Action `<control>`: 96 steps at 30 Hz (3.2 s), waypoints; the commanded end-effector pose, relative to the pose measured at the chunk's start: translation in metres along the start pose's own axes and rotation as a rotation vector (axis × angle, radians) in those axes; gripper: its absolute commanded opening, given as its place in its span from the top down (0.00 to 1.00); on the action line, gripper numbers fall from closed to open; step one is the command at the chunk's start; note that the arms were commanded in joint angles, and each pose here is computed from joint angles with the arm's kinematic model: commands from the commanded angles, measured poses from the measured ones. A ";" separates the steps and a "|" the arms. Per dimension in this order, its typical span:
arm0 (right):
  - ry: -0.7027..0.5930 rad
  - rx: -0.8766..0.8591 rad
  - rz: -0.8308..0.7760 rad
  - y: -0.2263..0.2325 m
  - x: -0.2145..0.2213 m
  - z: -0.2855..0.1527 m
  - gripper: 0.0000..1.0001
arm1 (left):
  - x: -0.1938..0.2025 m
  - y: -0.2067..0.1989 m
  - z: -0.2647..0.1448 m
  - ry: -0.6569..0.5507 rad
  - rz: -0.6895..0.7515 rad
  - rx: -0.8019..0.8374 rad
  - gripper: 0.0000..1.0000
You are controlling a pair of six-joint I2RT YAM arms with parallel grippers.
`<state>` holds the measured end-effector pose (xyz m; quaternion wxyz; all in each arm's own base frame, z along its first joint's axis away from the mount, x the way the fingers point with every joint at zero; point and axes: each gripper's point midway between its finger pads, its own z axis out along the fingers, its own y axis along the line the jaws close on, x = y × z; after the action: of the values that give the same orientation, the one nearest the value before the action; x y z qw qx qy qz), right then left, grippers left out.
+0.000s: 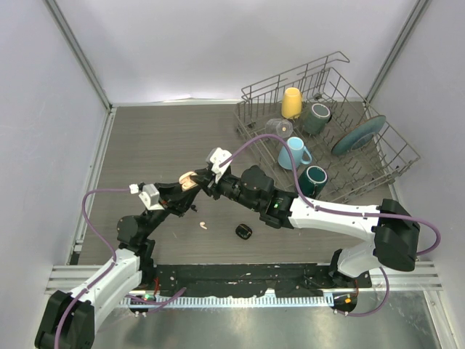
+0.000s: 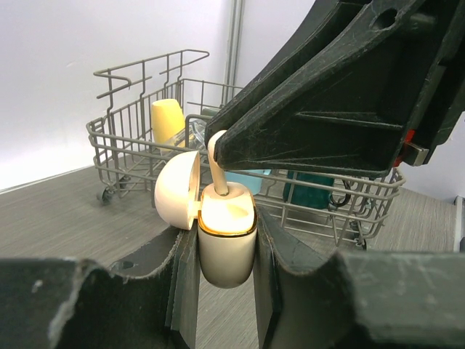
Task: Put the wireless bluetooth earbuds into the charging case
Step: Place the earbud in the charging case, then pick up the earbud from the center of the board.
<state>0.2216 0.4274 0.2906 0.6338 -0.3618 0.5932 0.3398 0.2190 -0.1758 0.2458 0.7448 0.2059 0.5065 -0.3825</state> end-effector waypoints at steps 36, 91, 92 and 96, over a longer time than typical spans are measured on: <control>0.055 -0.149 0.003 0.032 0.009 -0.003 0.72 | -0.032 0.010 0.006 -0.114 0.069 -0.054 1.00; 0.304 0.329 0.575 -0.086 0.035 -0.071 0.19 | -0.030 0.030 0.003 -0.099 0.153 -0.146 1.00; 0.323 0.324 0.585 -0.083 0.041 -0.072 0.19 | -0.030 0.030 0.004 -0.099 0.151 -0.150 1.00; 0.437 0.315 0.584 -0.072 0.076 -0.079 0.19 | -0.032 0.035 0.004 -0.109 0.154 -0.168 1.00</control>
<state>0.2628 0.3177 0.2285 0.4486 -0.1287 0.8274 0.3124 0.2391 -0.1553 0.2464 0.7796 0.1726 0.5145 -0.3126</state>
